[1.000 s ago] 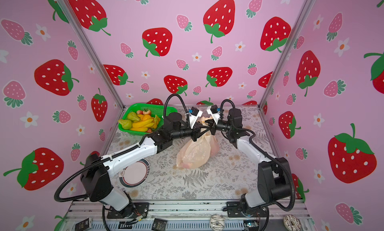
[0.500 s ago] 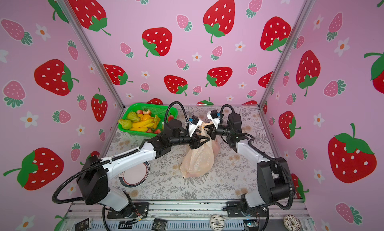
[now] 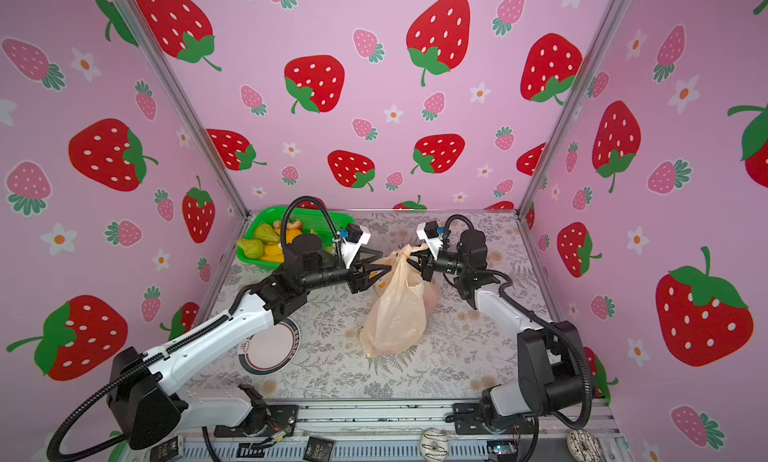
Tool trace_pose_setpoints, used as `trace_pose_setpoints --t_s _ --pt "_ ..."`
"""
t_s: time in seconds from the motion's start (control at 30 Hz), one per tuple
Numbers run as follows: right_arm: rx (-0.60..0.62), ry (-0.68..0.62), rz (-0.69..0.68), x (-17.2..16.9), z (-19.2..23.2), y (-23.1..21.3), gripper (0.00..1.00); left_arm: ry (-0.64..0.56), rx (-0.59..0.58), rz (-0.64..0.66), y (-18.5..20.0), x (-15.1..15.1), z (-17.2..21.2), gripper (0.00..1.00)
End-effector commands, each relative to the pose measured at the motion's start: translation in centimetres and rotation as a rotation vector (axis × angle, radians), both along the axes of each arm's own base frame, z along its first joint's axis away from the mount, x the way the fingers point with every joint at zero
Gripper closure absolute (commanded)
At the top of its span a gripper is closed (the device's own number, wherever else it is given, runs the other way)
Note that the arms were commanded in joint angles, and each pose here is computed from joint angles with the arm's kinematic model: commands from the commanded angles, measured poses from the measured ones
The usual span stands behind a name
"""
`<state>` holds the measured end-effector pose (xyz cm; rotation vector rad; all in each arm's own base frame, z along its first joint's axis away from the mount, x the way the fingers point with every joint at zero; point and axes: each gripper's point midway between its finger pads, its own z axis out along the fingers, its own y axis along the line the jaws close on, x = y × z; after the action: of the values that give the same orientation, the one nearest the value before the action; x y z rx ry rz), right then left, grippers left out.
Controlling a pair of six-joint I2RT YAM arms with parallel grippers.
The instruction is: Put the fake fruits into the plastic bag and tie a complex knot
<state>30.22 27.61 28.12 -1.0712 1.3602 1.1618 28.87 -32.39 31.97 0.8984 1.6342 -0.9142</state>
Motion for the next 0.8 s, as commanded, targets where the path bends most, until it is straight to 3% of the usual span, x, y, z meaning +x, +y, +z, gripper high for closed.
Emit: trace_pose_setpoints --t_s 0.0,0.1,0.23,0.43,0.6,0.77 --pt "0.030 -0.057 0.022 -1.1 1.6 -0.1 1.00 0.018 0.058 0.007 0.0 0.7 -1.4 0.61" --pt "0.033 -0.050 0.016 -1.0 1.6 -0.1 1.00 0.049 0.042 -0.061 -1.3 -0.1 -1.9 0.70" --pt "0.042 -0.044 0.011 -1.1 1.7 -0.2 1.00 0.057 0.030 -0.093 -3.4 -1.2 -2.9 0.72" --pt "0.065 -0.017 0.005 -1.4 1.6 -0.4 1.00 0.100 -0.016 -0.103 -6.4 -1.7 -4.0 0.82" --pt "0.104 0.007 0.014 -2.3 1.8 -0.6 1.00 0.116 -0.044 -0.087 -7.7 -1.2 -4.8 0.82" --pt "0.151 0.030 0.025 -2.9 2.0 -0.8 1.00 0.104 -0.036 -0.086 -7.6 -1.2 -5.5 0.75"
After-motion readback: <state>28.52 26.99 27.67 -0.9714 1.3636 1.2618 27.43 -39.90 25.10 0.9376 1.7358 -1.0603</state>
